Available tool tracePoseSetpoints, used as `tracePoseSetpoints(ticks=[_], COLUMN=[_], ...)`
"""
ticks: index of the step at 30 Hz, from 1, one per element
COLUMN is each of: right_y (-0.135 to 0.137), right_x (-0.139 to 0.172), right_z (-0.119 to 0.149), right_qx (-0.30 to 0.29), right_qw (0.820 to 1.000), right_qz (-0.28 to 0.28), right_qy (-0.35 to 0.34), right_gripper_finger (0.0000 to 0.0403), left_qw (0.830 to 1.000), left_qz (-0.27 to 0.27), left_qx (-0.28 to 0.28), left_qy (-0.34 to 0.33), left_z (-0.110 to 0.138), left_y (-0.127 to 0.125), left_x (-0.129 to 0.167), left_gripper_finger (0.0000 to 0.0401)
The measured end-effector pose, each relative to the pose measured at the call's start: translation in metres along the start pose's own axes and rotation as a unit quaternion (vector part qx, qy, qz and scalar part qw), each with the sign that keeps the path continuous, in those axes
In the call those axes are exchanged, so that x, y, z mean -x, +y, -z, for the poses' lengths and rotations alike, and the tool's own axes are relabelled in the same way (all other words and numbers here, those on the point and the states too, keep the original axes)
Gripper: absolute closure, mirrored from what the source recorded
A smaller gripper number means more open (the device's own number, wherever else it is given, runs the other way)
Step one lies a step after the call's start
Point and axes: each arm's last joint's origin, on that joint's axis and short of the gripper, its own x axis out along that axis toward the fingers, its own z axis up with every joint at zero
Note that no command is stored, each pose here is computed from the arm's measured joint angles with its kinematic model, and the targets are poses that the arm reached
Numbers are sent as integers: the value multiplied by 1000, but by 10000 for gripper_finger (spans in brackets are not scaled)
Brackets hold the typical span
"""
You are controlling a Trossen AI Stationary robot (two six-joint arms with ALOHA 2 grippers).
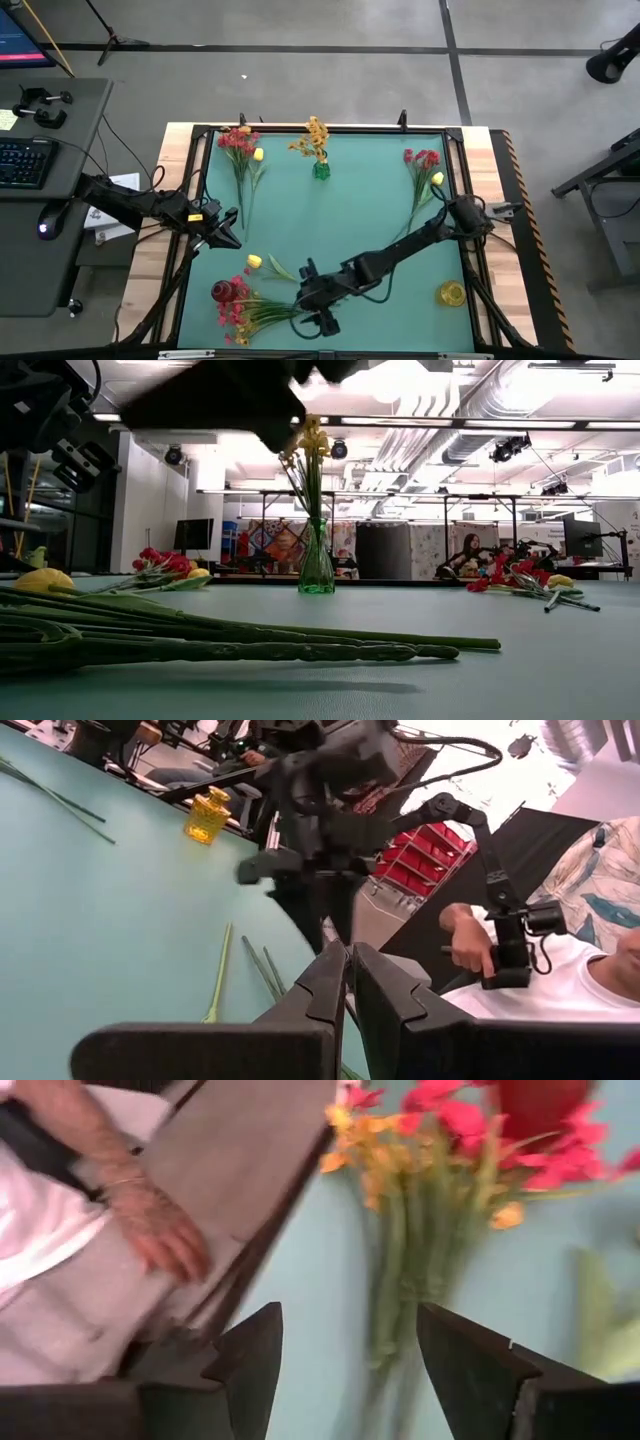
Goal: Sort flowers into vase by color
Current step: Put the bottom yellow flower into the green vase
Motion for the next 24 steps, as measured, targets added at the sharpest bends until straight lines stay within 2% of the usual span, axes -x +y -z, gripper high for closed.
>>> tracePoseSetpoints(ticks=[6,10,14,18,24], right_y=[1,0,7,13,16], right_x=[-10,-16,-27,-34,-34], right_z=[-7,-4,6,14,12], right_qx=[-21,-57,-76,-68,-68], right_qw=[1000,998,997,996,995], right_qz=[-12,-8,14,49,75], right_qy=[17,18,21,23,5], right_gripper_finger=[195,207,215,219,219], left_qw=[1000,1000,1000,1000,1000], left_qz=[0,0,0,0,0], left_qx=[0,0,0,0,0], left_qy=[0,0,0,0,0], left_z=[0,0,0,0,0], left_y=[0,0,0,0,0], left_x=[0,0,0,0,0], left_gripper_finger=[389,389,389,389,389])
